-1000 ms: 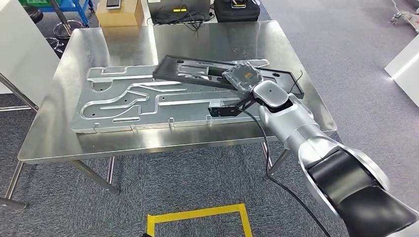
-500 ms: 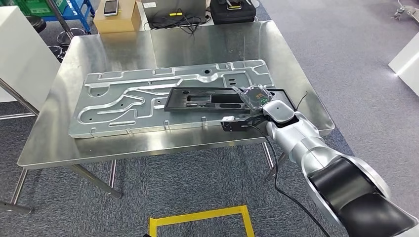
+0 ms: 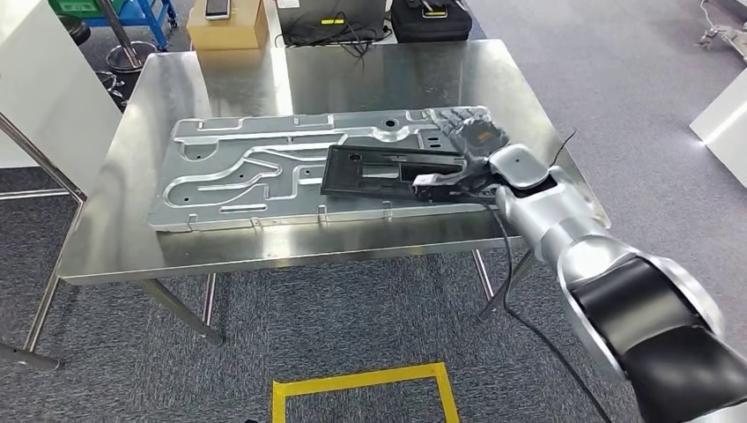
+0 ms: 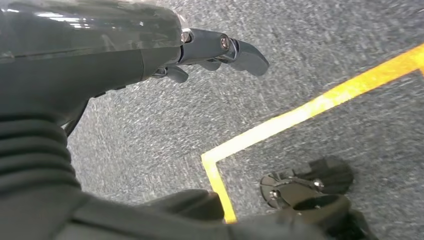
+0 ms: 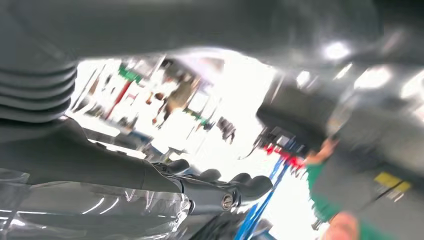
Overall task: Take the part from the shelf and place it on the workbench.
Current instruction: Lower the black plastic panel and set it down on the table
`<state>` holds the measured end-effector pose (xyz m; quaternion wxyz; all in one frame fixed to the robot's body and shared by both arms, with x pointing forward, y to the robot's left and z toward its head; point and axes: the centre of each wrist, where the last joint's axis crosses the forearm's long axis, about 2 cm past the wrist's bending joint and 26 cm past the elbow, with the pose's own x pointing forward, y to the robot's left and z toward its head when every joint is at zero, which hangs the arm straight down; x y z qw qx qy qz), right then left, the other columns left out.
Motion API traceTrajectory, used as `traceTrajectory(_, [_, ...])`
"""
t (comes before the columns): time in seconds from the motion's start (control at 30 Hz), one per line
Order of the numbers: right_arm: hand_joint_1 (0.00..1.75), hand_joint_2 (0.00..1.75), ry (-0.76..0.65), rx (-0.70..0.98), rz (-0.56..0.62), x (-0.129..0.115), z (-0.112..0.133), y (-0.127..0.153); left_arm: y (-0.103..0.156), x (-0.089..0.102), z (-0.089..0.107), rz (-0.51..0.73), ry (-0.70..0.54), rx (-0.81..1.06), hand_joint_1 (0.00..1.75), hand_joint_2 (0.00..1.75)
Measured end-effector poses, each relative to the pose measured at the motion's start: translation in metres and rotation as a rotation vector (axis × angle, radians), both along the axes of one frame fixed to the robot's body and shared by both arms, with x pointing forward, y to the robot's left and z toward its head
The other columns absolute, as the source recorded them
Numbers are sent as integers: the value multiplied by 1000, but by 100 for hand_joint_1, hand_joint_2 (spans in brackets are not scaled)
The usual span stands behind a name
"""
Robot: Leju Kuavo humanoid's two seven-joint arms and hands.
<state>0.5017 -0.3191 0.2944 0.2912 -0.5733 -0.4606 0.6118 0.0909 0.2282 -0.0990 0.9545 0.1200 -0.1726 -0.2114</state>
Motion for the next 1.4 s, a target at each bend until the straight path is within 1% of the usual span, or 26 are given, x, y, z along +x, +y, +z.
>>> traceTrajectory(0.2, [0,0,-157,-15,17,10,75,-23,1,-8,-2,31,16,-4,0,0])
traceTrajectory(0.23, [0,0,-171,-14,21,10,82,-24,1,-8,-2,34,16,-4,0,0])
traceTrajectory(0.3, [0,0,-180,-12,23,10,86,-24,1,-8,-2,36,16,-5,0,0])
traceTrajectory(0.33, [0,0,-210,-7,31,10,96,-27,1,-9,-2,41,16,-5,0,0])
traceTrajectory(0.37, [0,0,-257,4,39,7,111,-36,1,-11,-2,52,18,-6,0,0])
traceTrajectory(0.43, [0,0,-367,25,46,-4,142,-64,2,-15,-3,78,20,-6,0,0])
traceTrajectory(0.47, [0,0,-397,33,40,-11,147,-79,2,-17,-3,88,21,-7,0,0])
traceTrajectory(0.5, [0,0,-414,40,29,-17,145,-92,2,-19,-4,95,22,-6,0,0])
traceTrajectory(0.53, [0,0,-427,45,14,-24,138,-105,3,-20,-4,101,24,-7,0,0])
traceTrajectory(0.6, [0,0,-451,51,-21,-41,118,-130,3,-23,-4,109,27,-8,0,0])
traceTrajectory(0.7, [0,0,-497,52,-72,-73,76,-164,3,-25,-5,119,29,-7,0,0])
traceTrajectory(0.77, [0,0,-537,50,-96,-100,47,-186,2,-26,-5,125,32,-6,0,0])
traceTrajectory(0.87, [0,0,-575,51,-110,-139,7,-205,2,-29,-5,137,40,-3,0,0])
traceTrajectory(0.93, [0,0,-584,64,-131,-163,-15,-214,2,-29,-5,142,42,1,0,0])
traceTrajectory(1.03, [0,0,-613,145,-177,-195,-46,-224,2,-28,-5,140,42,7,0,0])
traceTrajectory(1.13, [0,0,-615,294,-221,-225,-82,-226,2,-29,-5,135,45,11,0,0])
traceTrajectory(1.27, [0,0,-612,555,-291,-262,-124,-227,2,-29,-5,128,41,19,0,0])
traceTrajectory(1.33, [0,0,-566,766,-328,-278,-151,-225,2,-29,-5,122,41,23,0,0])
traceTrajectory(1.4, [0,0,-498,1044,-376,-293,-185,-221,1,-29,-5,112,43,26,0,0])
